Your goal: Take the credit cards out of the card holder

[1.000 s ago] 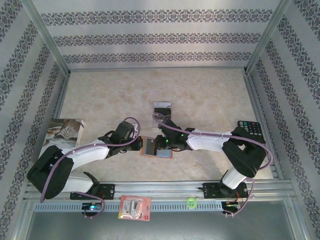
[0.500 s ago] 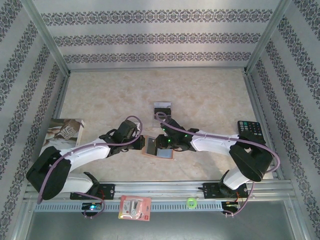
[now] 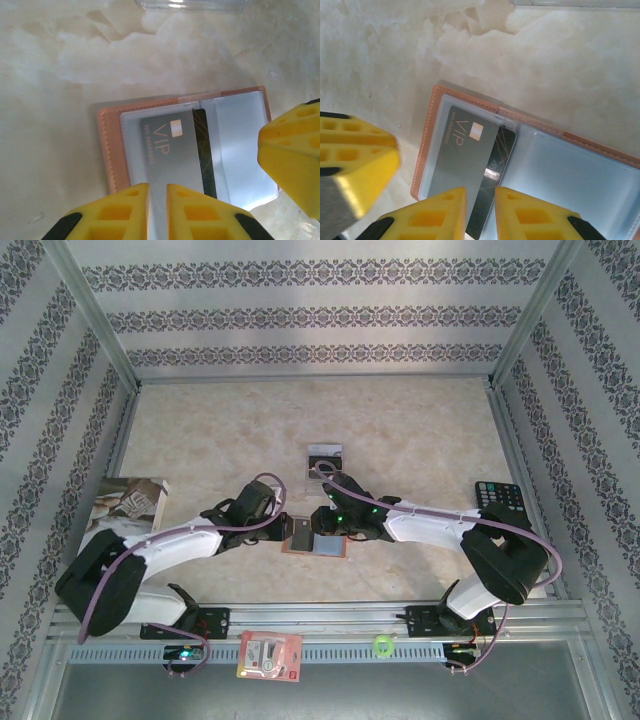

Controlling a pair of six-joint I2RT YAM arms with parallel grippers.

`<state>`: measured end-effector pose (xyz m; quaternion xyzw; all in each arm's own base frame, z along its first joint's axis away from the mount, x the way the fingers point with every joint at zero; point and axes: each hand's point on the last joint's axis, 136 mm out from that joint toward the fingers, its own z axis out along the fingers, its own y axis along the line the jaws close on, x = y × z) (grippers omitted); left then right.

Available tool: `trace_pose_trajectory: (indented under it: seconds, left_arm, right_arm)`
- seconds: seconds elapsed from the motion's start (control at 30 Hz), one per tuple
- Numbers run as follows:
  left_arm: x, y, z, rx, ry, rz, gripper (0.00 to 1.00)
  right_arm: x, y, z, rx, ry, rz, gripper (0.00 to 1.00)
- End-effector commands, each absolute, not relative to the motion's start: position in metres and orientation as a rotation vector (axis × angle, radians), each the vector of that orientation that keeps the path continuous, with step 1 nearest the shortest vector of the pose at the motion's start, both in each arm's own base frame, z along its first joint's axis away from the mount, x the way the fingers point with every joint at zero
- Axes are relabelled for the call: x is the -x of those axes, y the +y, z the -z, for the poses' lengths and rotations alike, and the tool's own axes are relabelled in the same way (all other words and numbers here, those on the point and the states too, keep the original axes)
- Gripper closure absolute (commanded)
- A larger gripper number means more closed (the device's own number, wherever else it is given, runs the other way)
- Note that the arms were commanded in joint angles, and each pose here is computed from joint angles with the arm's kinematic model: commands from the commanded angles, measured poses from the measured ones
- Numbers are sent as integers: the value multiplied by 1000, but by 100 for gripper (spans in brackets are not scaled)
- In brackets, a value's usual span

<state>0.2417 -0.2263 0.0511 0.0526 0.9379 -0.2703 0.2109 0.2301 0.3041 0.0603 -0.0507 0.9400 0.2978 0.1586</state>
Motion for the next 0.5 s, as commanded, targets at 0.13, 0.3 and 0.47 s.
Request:
trace_pose_trajectory:
  seconds: [0.13,0.3,0.47]
  left_arm:
    - [-252,-254,-54,-171,2567,866,88]
    - [-255,-254,-49,-165,2576,850,90]
    - [-254,-244,-37,-154,2611,766,93]
  right_arm:
    - [-228,307,-57,115,2693,-914,77]
    - [-226,307,-52,109,2707,-920,77]
    - [-224,310,-48,101,2723,-940,77]
